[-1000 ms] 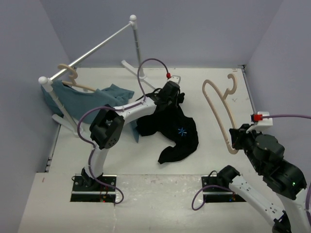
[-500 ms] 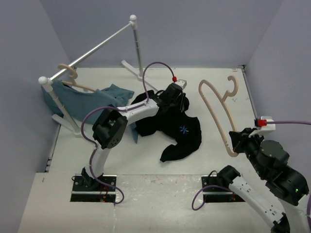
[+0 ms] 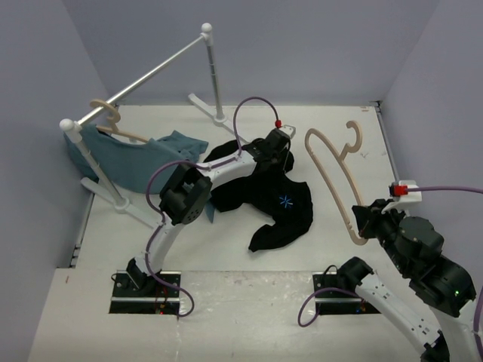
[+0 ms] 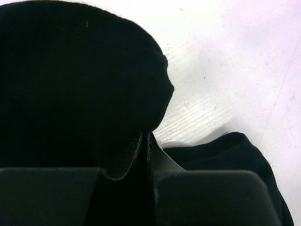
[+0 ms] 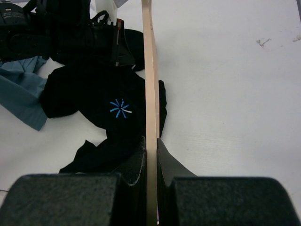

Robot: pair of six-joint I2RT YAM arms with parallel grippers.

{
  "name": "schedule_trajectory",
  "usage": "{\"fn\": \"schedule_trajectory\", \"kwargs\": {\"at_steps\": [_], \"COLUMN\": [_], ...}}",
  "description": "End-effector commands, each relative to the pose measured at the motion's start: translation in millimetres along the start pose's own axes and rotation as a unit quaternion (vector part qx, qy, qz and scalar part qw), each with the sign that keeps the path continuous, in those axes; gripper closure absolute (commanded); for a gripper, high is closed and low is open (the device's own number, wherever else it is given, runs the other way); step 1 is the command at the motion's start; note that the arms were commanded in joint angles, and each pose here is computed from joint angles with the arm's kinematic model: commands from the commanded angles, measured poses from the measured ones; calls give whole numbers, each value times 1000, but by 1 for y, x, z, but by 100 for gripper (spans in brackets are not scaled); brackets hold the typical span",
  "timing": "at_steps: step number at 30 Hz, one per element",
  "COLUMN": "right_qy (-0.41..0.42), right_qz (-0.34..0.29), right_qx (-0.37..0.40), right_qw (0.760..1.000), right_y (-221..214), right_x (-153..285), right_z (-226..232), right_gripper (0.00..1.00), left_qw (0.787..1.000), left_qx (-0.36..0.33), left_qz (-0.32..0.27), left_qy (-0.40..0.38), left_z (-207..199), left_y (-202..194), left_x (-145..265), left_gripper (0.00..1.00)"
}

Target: Place the t-shirt on the hanger

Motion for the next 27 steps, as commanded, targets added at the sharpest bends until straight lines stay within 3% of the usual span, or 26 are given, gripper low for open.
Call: {"fn": "schedule_trajectory", "kwargs": {"at_steps": [1,9,21,27], "right_qy": [41,51,69,76], "right_qz": [1,85,73,69], "right_qx": [5,41,18,-15], "right_qw": [999,994,995,995], "right_y": [8,-7,-15,-24], "right_x": [-4,-35,-60,-70], "right_z": [17,38,51,56], "right_gripper": [100,100,100,100], "left_qw": [999,993,993,986], "left_qx": [3,66,80,92], "left_qz": [-40,-83,-85,-109], "left_qy": [28,52,-28,-86], "left_z": [12,48,30,12], "left_y": [37,73,71,81], "left_x": [20,53,70,101], "left_gripper": [100,100,100,100]}}
Point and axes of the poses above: each gripper's point midway between its finger pads, its own x axis back along the fingers, its own z axis along the line the jaws close on, y = z × x, the point moved 3 cm from there along x, back along the fingers, and after that the axes turned 3 degrees about -x, right-handed, at the moved point
